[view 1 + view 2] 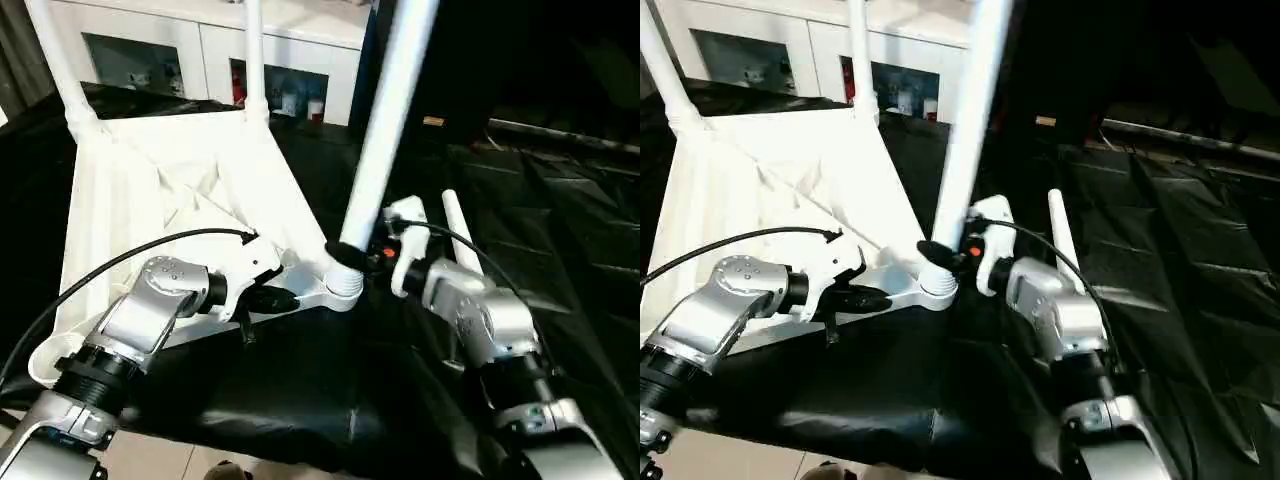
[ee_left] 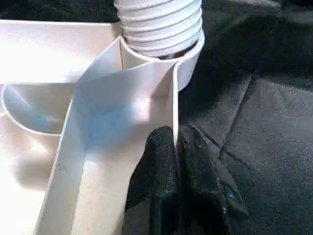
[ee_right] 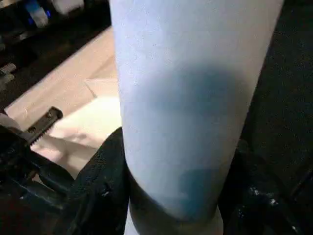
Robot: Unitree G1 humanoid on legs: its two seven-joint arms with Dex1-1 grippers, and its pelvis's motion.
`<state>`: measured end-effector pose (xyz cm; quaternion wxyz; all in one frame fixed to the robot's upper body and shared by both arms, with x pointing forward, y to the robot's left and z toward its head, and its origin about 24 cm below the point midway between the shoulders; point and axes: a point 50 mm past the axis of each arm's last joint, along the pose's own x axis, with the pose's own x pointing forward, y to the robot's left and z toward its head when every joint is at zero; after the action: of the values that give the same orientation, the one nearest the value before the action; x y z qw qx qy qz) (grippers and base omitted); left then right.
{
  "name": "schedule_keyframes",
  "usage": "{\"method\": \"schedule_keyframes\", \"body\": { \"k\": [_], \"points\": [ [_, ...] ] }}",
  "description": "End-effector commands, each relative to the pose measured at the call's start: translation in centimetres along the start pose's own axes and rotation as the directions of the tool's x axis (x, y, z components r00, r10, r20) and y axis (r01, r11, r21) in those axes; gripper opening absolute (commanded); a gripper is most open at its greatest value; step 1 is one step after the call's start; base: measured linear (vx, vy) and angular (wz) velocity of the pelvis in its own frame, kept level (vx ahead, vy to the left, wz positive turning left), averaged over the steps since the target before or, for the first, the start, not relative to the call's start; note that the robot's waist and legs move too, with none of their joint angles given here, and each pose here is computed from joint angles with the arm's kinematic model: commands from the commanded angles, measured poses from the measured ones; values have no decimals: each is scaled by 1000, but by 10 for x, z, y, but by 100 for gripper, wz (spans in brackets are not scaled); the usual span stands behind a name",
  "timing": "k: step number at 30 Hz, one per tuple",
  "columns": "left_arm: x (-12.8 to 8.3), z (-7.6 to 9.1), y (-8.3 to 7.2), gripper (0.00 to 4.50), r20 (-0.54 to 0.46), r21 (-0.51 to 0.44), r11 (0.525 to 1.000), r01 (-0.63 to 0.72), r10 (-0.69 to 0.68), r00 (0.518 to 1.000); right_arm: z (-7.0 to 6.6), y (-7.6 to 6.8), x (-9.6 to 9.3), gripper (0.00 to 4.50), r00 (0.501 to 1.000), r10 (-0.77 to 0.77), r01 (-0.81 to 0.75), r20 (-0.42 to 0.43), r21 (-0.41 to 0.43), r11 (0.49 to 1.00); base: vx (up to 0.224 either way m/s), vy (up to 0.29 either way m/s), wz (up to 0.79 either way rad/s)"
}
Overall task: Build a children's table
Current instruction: Insert table leg to table base
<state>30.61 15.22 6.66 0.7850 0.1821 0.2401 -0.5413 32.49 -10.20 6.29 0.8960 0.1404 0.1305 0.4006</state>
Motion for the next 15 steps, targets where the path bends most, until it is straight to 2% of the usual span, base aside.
{"method": "schedule_keyframes", "body": {
  "k": [1,4,5,7,8,9,15],
  "points": [
    [1,10,-1,0,52,38,999,22,-24,998,-22,-8,-8,191,998,-48,50,-42,38,998,0,0,0],
    [1,11,2,0,61,44,999,-1,-2,998,-34,-8,-10,191,997,-78,79,-26,48,996,0,0,0],
    [1,11,2,0,61,44,999,-1,-2,998,-34,-8,-10,191,997,-78,79,-26,48,996,0,0,0],
    [2,13,5,0,65,50,999,-16,13,998,-48,-9,-12,191,991,-123,123,-48,-17,992,0,0,0],
    [2,13,5,0,65,50,999,-16,13,998,-48,-9,-12,191,991,-123,123,-48,-17,992,0,0,0],
    [3,13,5,0,66,53,998,-19,15,998,-54,-8,-13,191,989,-139,137,-53,-36,990,0,0,0],
    [5,16,7,0,77,61,998,-29,24,997,-63,-7,-14,191,982,-188,188,-2,-11,982,0,0,0]
  ]
}}
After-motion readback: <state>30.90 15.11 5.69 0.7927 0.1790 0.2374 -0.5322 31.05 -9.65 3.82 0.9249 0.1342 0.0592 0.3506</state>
